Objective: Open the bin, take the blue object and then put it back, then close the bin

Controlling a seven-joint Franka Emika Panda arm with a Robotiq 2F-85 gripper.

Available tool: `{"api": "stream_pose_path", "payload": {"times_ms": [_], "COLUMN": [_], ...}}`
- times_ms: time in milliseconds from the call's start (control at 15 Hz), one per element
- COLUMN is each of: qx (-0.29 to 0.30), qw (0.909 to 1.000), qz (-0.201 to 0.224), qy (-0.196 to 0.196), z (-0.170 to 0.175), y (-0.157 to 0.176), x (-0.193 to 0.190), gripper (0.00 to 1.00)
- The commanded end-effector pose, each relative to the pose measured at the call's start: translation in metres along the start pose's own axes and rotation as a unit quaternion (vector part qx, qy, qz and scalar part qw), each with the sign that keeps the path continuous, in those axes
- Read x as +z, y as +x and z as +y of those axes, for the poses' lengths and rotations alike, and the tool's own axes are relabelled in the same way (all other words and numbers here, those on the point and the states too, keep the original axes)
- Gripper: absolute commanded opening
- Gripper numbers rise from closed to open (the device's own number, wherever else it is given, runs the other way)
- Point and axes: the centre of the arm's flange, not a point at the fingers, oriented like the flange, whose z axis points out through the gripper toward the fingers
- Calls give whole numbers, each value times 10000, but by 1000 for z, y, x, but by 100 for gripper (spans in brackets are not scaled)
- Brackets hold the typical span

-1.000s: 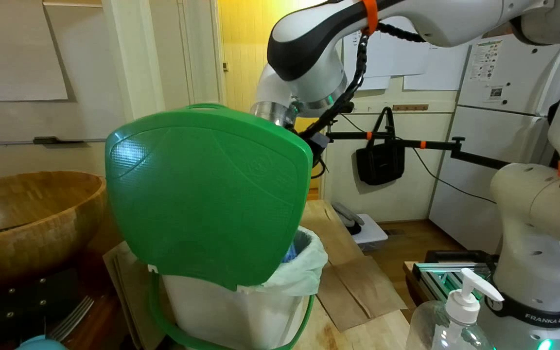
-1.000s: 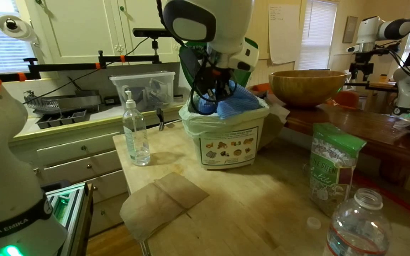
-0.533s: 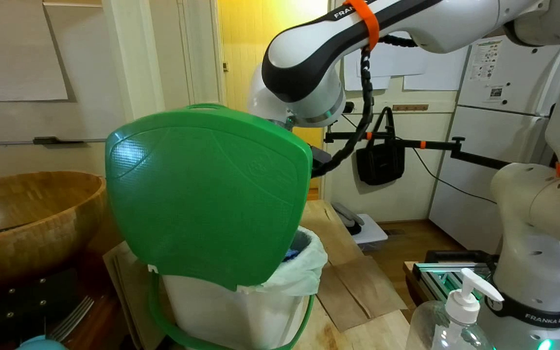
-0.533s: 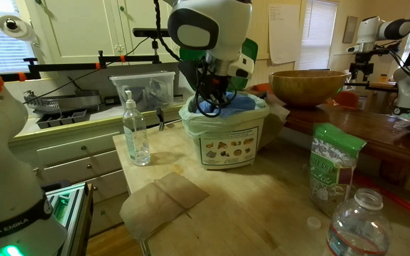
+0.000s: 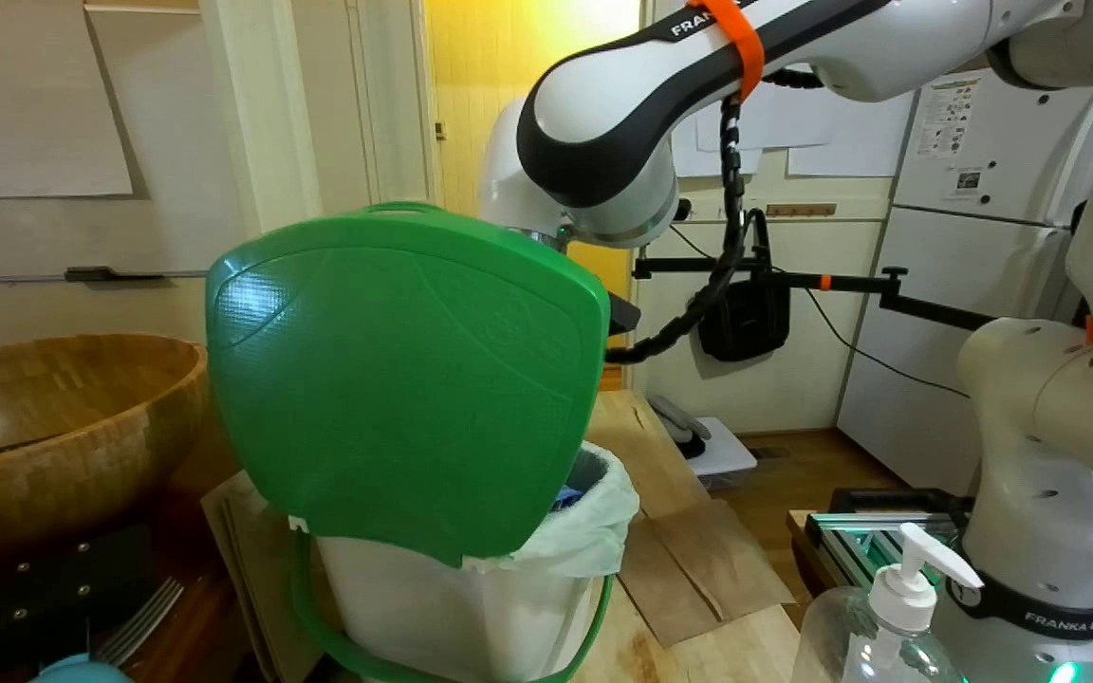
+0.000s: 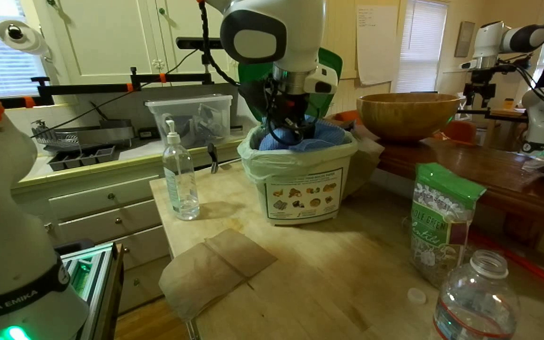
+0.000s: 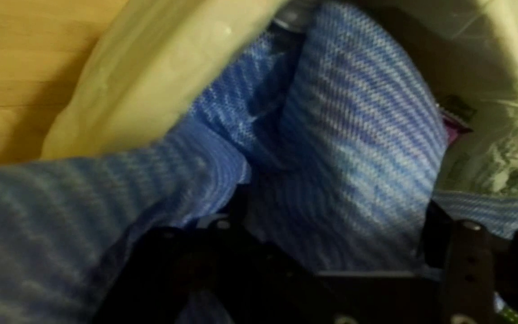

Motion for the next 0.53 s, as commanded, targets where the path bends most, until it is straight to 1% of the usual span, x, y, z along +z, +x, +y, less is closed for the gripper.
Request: {"api": "stream_pose_path", "payload": {"times_ms": [0,467], "qx": [-26,55], "qw": [9997,9984], "qz": [223,556], "qy": [-55,26], "z": [-5,-11], "y": [-8,-11], "x": [-15,-51], "gripper": [100,100]}}
